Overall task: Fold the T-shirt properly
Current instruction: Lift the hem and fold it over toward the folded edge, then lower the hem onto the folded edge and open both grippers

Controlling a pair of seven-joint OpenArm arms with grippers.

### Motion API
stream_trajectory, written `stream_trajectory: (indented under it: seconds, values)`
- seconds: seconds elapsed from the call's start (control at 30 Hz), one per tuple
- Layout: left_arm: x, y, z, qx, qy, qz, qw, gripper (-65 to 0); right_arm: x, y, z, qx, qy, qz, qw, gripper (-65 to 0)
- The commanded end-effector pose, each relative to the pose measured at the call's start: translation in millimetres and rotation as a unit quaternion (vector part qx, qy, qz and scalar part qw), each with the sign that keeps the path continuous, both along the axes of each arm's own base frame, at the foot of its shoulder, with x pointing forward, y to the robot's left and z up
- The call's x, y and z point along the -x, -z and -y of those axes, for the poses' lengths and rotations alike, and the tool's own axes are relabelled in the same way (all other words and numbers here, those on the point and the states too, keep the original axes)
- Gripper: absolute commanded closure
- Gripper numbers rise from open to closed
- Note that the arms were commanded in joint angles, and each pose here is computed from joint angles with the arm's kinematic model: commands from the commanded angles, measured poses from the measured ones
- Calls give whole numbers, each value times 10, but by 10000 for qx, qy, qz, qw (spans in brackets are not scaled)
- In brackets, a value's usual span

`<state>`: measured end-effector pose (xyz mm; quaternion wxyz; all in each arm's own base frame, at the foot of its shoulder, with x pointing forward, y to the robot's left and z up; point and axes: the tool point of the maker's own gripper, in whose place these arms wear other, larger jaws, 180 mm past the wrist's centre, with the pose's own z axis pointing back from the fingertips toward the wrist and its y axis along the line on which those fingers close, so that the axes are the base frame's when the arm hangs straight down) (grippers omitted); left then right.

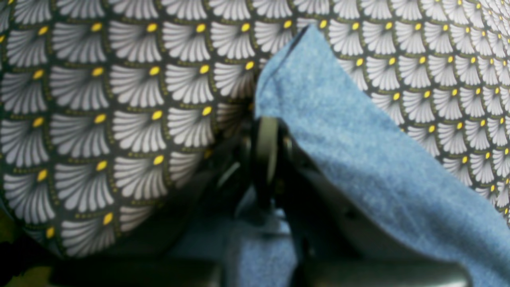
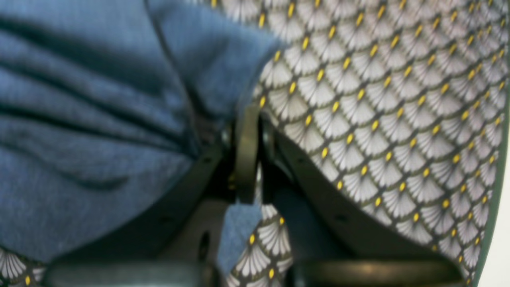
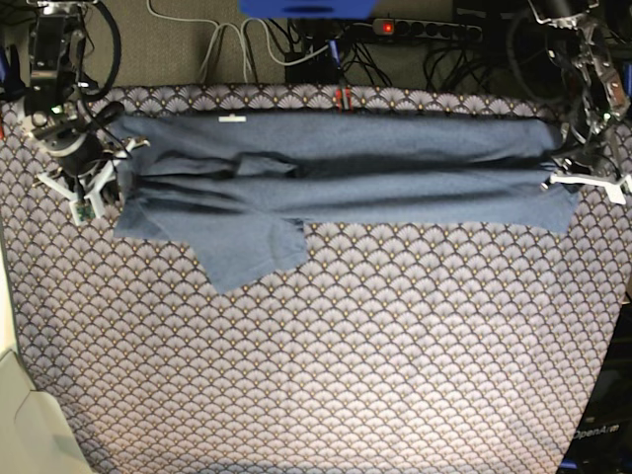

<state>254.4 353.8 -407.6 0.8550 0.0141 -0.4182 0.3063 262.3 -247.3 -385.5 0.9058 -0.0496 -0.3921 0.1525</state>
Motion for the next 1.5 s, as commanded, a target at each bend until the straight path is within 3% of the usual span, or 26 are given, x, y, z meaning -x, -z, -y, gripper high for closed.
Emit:
stream_trajectory:
  seconds: [0.0, 0.27, 0.43, 0.6, 0.73, 0.9, 1.47]
  values:
    - [-56, -126, -93, -176, -25, 158, 9997, -6, -63, -125, 27, 40, -42, 238, 9997, 0]
    - [-13, -54, -100, -129, -57, 60, 9999, -9, -19, -356, -97, 147, -245, 472, 9985, -6]
    - [42, 47, -109, -61, -100, -66, 9999, -13, -17, -368, -151, 111, -212, 434, 9988, -125]
    - [51, 55, -110, -58, -103, -80, 9999, -123, -8, -298, -334, 2, -412, 331, 9986, -198]
    - [81, 57, -107, -75, -90, -102, 9999, -186, -70, -307, -395, -34, -487, 369, 9981, -206]
    - [94, 74, -103, -61, -96, -122, 9999, -215, -102, -286, -464, -83, -562, 359, 9977, -206]
    - [61, 96, -30, -44, 21, -148, 9999, -221, -185, -100, -376, -144, -427, 155, 9989, -203]
